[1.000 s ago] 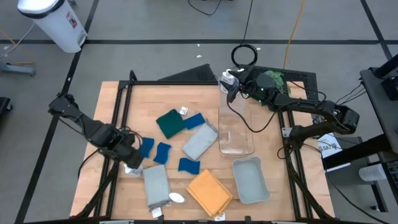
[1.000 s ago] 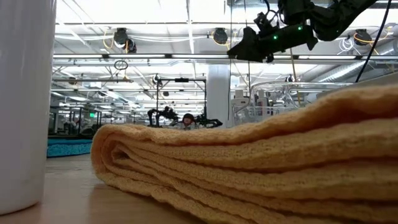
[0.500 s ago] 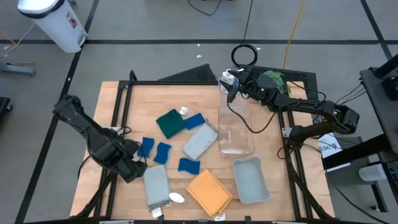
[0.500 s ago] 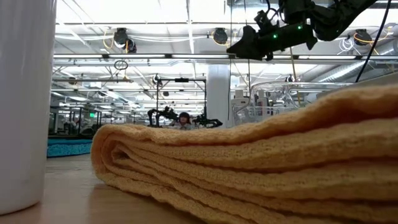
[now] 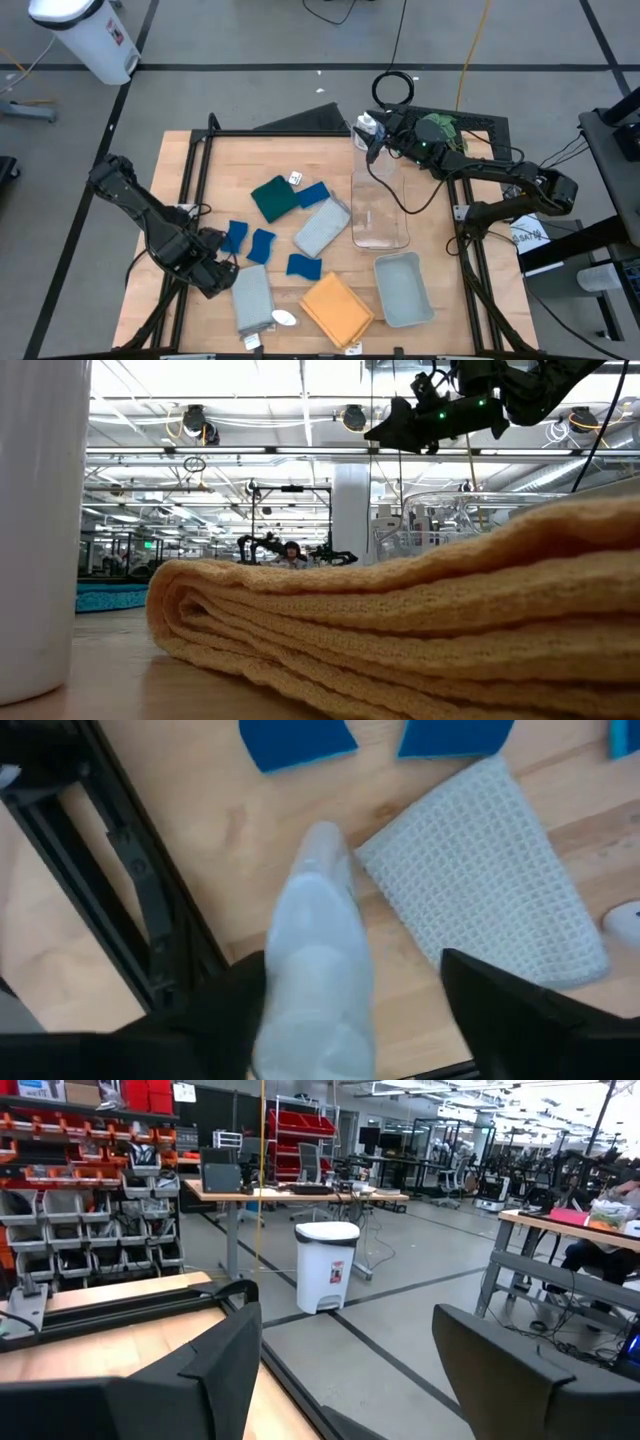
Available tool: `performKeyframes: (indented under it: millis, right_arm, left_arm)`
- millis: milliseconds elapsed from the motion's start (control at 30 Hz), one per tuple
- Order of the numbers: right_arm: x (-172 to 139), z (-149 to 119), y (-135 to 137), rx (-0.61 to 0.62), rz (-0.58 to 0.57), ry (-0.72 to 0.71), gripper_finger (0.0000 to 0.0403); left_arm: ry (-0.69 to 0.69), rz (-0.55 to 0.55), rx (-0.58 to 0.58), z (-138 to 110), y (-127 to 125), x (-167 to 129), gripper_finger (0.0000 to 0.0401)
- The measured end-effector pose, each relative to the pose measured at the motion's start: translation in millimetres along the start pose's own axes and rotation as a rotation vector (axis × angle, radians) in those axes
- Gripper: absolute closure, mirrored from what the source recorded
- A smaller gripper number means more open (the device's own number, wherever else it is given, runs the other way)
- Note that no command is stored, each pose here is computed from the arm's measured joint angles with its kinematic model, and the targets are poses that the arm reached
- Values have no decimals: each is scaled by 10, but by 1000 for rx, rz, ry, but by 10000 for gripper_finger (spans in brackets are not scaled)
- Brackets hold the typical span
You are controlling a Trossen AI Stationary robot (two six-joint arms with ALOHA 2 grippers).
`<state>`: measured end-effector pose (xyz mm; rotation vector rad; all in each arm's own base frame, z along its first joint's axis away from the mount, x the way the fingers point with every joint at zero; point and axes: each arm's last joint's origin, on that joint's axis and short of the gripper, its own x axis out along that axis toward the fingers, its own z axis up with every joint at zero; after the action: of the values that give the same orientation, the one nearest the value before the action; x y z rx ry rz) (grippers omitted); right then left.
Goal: Pick & Place Kitchen Items
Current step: Put the white plastic restorer bottle into the top transparent bin
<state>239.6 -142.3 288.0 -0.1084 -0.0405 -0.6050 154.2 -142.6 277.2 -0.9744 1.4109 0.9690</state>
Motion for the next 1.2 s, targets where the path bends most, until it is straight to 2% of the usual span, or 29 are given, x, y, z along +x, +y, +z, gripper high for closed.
performKeyframes:
  millis: [200,333,500,667,967,1133,1200]
  right_arm:
    - [0,23,-2,-5,-2,-24,138]
    - [-1,34,-3,-20,-4,-35,138]
    - [-1,52,-5,-21,-6,-53,138]
    - [-2,62,-5,-21,-4,-64,138]
    - [-10,76,60,3,221,-94,138]
    - [-9,23,71,6,243,-39,138]
    - [-12,2,86,7,293,-20,138]
  left_arm:
    - [21,6,-17,-57,20,20,224]
    - [33,28,-31,-73,53,47,261]
    - [16,17,5,-69,39,-4,261]
    - [-9,-37,61,-6,4,-229,261]
    - [-88,-180,175,239,-109,-673,261]
    - [-176,-181,276,438,-195,-824,261]
    - [-223,-174,321,553,-258,-855,261]
